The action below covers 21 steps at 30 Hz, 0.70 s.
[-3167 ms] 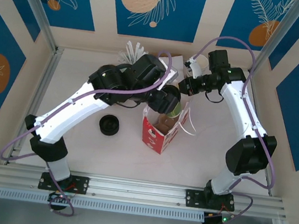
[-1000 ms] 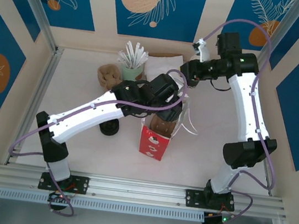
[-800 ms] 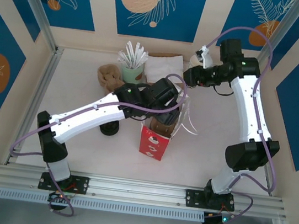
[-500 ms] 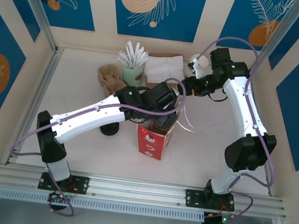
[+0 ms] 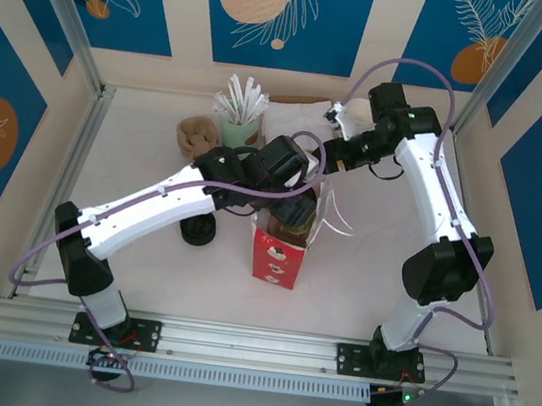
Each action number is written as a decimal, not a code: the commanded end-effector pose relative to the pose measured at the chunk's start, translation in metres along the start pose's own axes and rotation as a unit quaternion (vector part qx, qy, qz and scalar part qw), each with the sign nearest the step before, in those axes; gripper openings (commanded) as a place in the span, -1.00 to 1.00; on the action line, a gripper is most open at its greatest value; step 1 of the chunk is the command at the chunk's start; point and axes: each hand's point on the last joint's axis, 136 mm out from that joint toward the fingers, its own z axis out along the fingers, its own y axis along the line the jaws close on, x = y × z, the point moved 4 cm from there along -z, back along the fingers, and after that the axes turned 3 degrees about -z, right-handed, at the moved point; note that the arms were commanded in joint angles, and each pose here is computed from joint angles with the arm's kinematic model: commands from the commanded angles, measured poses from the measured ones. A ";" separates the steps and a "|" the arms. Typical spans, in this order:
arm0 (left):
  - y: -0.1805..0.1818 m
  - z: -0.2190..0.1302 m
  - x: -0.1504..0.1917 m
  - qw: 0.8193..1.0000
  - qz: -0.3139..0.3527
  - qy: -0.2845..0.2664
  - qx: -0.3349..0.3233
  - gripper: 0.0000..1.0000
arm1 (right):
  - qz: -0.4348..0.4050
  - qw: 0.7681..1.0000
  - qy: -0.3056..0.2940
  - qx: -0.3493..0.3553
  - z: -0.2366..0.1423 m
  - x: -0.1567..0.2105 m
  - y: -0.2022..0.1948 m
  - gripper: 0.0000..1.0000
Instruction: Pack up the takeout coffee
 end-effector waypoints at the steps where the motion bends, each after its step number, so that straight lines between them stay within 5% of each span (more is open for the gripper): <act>1: 0.001 -0.012 0.002 1.000 0.007 0.002 0.020 0.47 | -0.049 0.999 0.012 -0.015 0.011 -0.005 0.005 0.34; 8: 0.008 -0.016 0.003 1.000 -0.001 0.004 0.026 0.47 | -0.058 0.998 0.024 -0.011 0.023 -0.015 -0.003 0.18; 13: 0.014 -0.020 0.001 1.000 -0.004 -0.002 0.021 0.47 | -0.047 0.999 0.012 -0.016 0.018 -0.021 0.006 -0.74; 21: 0.020 -0.027 -0.004 0.999 -0.030 -0.031 0.002 0.47 | 0.030 1.000 0.003 0.009 0.012 -0.017 0.029 -0.85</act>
